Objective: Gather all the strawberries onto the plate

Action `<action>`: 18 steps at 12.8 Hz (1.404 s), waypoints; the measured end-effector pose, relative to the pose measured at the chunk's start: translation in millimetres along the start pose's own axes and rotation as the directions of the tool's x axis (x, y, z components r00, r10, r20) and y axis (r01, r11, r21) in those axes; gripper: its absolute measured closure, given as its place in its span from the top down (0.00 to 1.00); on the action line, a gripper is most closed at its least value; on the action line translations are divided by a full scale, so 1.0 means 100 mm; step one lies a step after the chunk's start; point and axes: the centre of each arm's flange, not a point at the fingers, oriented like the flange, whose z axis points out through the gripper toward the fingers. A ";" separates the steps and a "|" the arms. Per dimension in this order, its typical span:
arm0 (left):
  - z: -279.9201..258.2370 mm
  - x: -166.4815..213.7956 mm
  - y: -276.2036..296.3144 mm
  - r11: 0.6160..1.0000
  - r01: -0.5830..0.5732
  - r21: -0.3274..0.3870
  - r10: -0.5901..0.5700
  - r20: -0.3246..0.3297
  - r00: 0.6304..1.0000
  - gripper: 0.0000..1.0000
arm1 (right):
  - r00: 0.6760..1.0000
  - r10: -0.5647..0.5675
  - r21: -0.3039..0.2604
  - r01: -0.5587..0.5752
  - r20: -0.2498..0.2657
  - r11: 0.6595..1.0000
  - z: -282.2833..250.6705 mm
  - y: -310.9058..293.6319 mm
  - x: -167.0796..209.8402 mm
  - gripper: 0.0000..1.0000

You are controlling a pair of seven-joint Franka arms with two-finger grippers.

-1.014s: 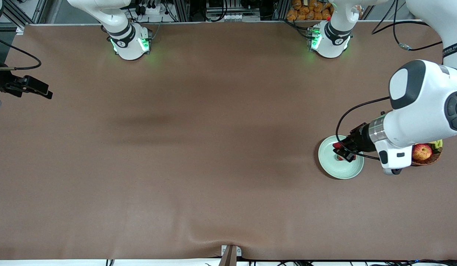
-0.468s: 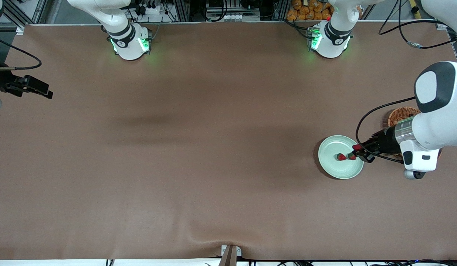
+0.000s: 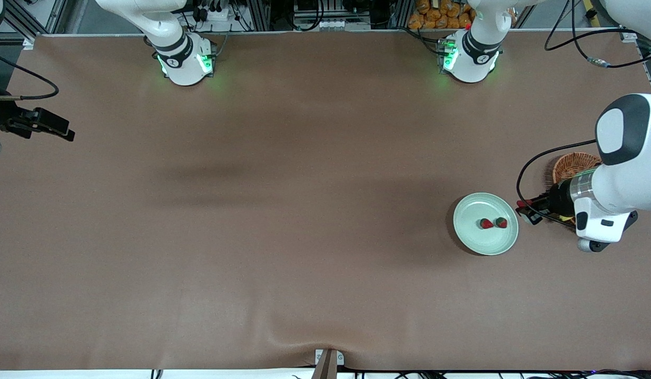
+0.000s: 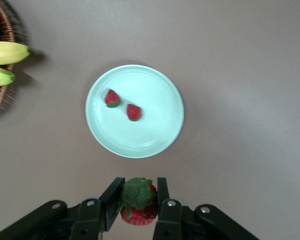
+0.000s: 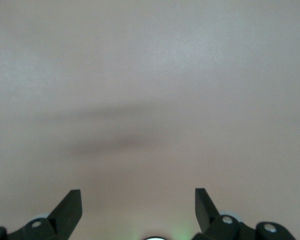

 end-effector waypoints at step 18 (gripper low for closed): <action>2.13 0.06 -0.54 0.999 -0.038 -0.014 0.036 -0.133 0.990 0.32 | 1.000 0.000 -0.001 0.000 0.007 1.000 0.04 0.00 0.02 1.00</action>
